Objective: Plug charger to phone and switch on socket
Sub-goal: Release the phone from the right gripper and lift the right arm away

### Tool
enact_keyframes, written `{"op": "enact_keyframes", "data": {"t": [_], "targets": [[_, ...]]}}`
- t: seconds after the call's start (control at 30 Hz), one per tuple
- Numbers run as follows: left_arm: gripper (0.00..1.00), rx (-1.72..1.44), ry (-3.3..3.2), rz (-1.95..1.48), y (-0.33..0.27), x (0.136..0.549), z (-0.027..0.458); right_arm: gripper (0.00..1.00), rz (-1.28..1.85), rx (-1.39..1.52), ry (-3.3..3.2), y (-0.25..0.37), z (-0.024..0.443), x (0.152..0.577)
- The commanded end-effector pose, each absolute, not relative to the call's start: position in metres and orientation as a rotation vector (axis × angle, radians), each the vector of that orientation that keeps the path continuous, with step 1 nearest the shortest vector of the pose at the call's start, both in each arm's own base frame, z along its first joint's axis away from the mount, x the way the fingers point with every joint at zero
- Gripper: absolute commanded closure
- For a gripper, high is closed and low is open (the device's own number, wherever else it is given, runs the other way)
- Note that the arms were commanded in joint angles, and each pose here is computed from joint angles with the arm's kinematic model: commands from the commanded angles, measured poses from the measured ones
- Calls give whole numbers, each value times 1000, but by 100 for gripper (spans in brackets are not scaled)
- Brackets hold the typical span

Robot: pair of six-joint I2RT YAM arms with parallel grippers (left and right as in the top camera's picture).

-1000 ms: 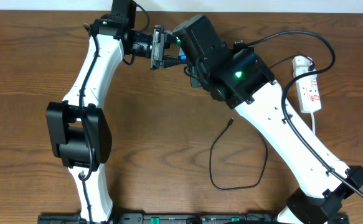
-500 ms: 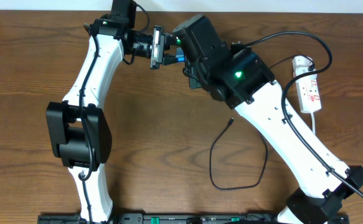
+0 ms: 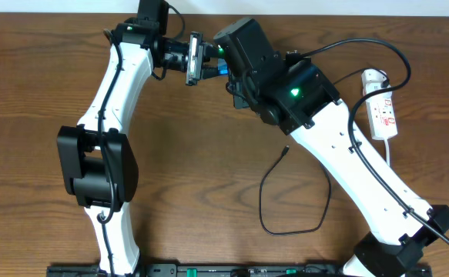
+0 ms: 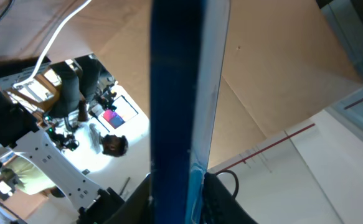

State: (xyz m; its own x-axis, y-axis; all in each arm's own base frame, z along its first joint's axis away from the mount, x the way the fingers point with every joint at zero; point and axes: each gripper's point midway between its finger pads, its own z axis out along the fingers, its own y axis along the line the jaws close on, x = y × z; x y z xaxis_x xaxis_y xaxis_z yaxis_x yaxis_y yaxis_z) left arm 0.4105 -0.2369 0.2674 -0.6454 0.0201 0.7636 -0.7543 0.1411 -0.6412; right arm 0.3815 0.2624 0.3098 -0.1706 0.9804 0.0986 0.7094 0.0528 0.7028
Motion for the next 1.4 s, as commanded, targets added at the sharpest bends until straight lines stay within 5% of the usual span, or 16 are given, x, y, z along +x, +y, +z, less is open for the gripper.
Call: {"op": "enact_keyframes", "data": {"t": [0.0, 0.37, 0.47, 0.77, 0.97, 1.37], "targets": [[81, 661, -1796, 1605, -236, 404, 287, 99, 926, 1695, 1855, 253, 327, 382], [92, 661, -1796, 1605, -236, 404, 287, 92, 936, 1695, 1861, 255, 327, 382], [93, 660, -1796, 1605, -236, 404, 287, 84, 934, 1694, 1861, 254, 327, 382], [92, 687, -1835, 1593, -236, 407, 281, 23, 844, 1577, 1856, 242, 331, 387], [93, 656, -1973, 1626, -235, 413, 269, 1, 755, 1405, 1939, 232, 332, 393], [92, 484, -1904, 1740, -236, 403, 289, 1, 193, 1248, 2126, 93, 303, 399]]}}
